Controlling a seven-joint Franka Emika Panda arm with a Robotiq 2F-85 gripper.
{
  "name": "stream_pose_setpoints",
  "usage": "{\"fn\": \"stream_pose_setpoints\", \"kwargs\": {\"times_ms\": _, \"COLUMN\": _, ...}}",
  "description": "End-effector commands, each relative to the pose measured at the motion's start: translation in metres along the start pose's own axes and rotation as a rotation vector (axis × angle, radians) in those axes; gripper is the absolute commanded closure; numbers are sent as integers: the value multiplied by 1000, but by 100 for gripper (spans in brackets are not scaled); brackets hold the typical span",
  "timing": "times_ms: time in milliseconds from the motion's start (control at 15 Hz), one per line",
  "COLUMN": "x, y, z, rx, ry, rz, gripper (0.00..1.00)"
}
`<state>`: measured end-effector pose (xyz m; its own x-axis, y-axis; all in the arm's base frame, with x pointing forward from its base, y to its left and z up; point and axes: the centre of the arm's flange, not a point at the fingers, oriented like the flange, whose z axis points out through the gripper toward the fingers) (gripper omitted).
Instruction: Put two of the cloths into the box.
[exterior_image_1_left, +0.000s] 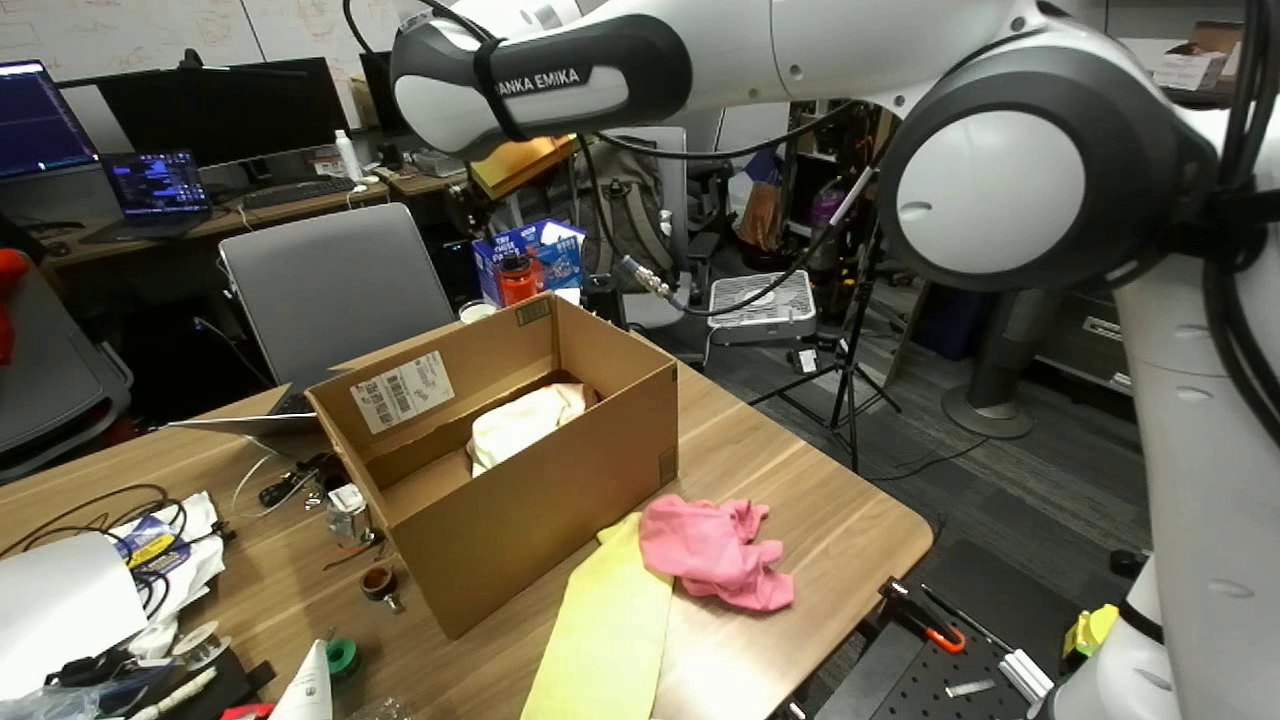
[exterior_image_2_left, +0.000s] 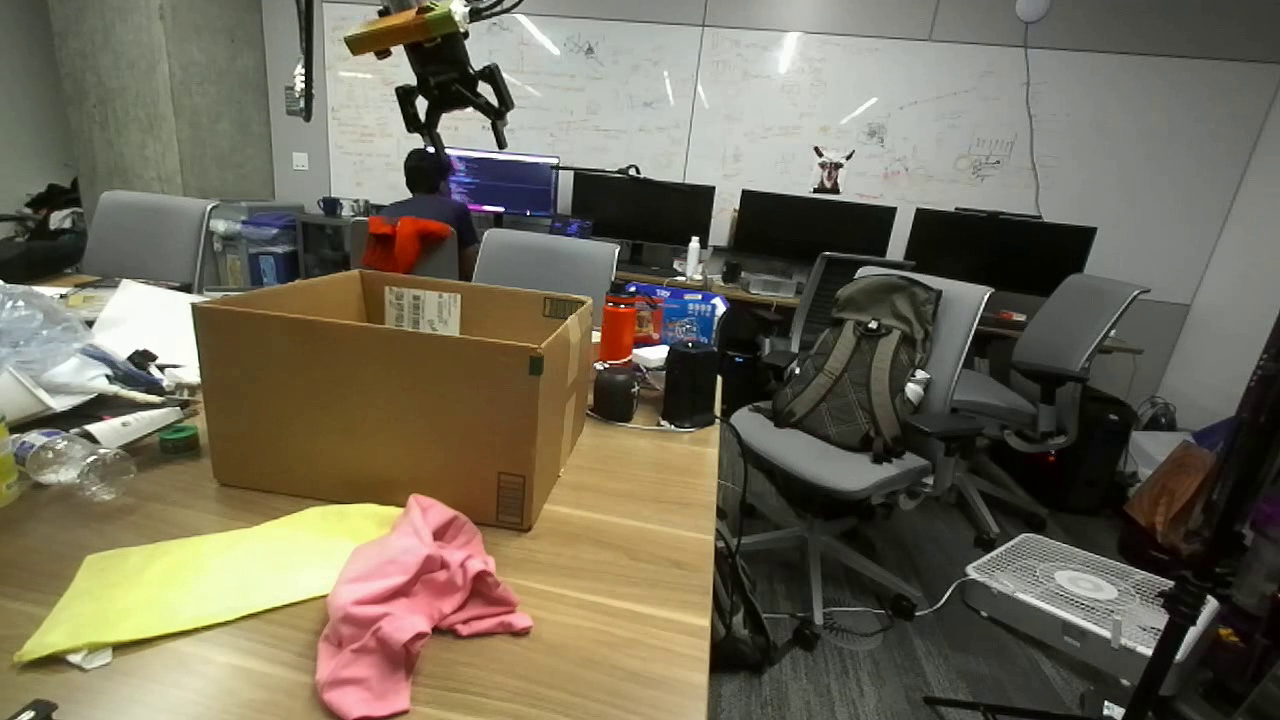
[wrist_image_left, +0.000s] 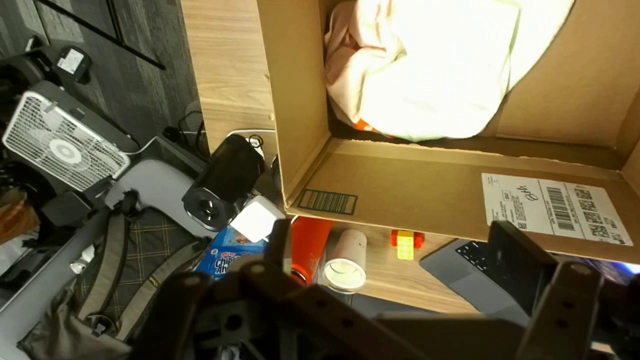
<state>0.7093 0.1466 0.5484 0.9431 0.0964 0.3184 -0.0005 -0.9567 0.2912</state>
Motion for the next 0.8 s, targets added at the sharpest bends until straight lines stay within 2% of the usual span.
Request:
{"fn": "stream_pose_setpoints", "kwargs": {"times_ms": 0, "x": -9, "y": 20, "z": -18, "rx": -1, "ry": -71, "rz": -2, "gripper": 0}}
{"fn": "stream_pose_setpoints", "kwargs": {"times_ms": 267, "x": -40, "y": 36, "z": -27, "rx": -15, "ry": -178, "rz": -10, "gripper": 0}}
{"fn": "stream_pose_setpoints", "kwargs": {"times_ms": 733, "x": -101, "y": 64, "z": -38, "rx": 59, "ry": -364, "rz": -36, "gripper": 0}}
